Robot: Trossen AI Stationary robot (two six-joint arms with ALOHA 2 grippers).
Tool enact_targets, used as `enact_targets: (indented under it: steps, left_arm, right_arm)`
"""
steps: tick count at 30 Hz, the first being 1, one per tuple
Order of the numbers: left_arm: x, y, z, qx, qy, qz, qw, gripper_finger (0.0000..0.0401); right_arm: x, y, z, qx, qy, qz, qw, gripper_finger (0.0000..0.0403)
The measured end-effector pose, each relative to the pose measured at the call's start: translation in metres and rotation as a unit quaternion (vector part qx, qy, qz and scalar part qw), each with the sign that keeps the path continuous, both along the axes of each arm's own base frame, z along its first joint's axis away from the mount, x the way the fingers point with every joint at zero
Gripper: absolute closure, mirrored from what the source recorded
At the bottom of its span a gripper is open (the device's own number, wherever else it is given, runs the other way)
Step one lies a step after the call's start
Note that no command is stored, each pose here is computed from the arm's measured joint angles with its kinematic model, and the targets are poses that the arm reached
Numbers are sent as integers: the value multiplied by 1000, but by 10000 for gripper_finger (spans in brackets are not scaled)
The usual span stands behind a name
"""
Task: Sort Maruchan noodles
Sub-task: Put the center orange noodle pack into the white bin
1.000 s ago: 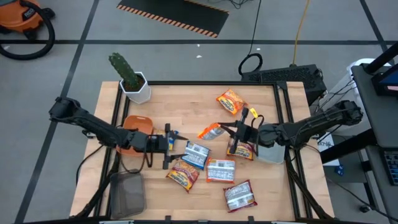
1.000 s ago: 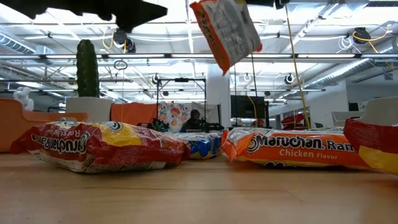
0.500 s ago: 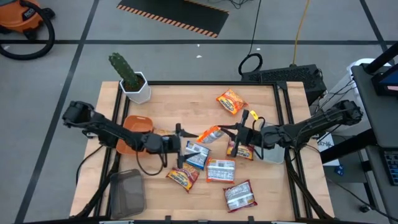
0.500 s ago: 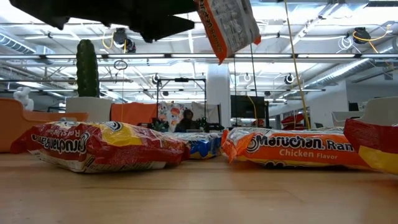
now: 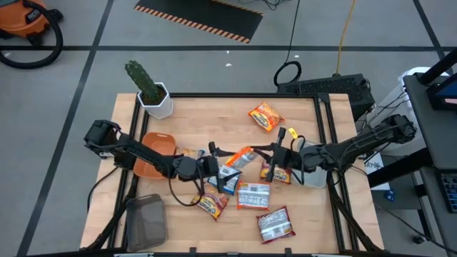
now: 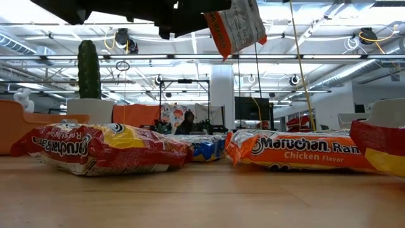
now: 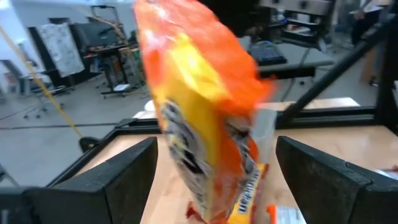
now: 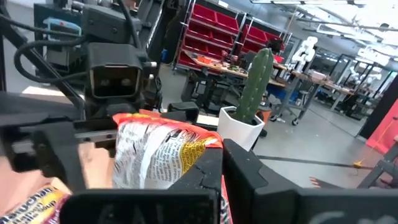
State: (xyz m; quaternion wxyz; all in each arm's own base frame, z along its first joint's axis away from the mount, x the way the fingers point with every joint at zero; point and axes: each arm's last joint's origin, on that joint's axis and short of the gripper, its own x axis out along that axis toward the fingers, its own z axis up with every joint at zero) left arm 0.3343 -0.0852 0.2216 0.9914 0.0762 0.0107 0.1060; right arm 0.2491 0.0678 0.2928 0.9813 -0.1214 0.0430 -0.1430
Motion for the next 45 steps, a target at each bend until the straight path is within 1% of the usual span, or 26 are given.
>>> enact_targets:
  steps: [4, 7, 11, 16, 21, 23, 27, 31, 35, 42, 45]
  left_arm:
    - [1, 6, 0, -2, -1, 15, 1000, 73]
    - [2, 8, 0, -1, 0, 19, 1000, 93]
    - [3, 11, 0, 7, 2, 10, 1000, 141]
    - [3, 11, 0, 28, 7, 8, 1000, 205]
    - [2, 9, 2, 50, 10, 2, 999, 258]
    - [2, 8, 2, 57, 10, -4, 998, 267]
    - [2, 8, 3, 62, 10, -5, 998, 265]
    - [1, 7, 3, 60, 9, -5, 998, 256]
    - [0, 3, 3, 61, 9, -11, 998, 259]
    - [0, -2, 3, 56, 7, -65, 996, 260]
    - [0, -2, 1, 50, 16, -71, 996, 260]
  right_arm:
    - [4, 1, -6, 5, 10, 1, 1000, 403]
    - [5, 2, -7, 12, 10, 1, 1000, 403]
    - [4, 4, -7, 23, 8, 3, 1000, 403]
    - [2, 9, -8, 25, 10, 13, 1000, 403]
    - [0, 15, -8, 27, 14, 24, 999, 403]
    - [-1, 18, -9, 26, 16, 30, 999, 403]
    - [-3, 22, -9, 21, 17, 23, 999, 395]
    - [-7, 27, -10, -9, 28, -14, 999, 360]
    - [-13, 33, -8, -27, 29, -28, 999, 301]
    - [-23, 41, -5, -28, 32, -3, 999, 192]
    - [-27, 41, 1, -3, 19, 0, 1000, 159]
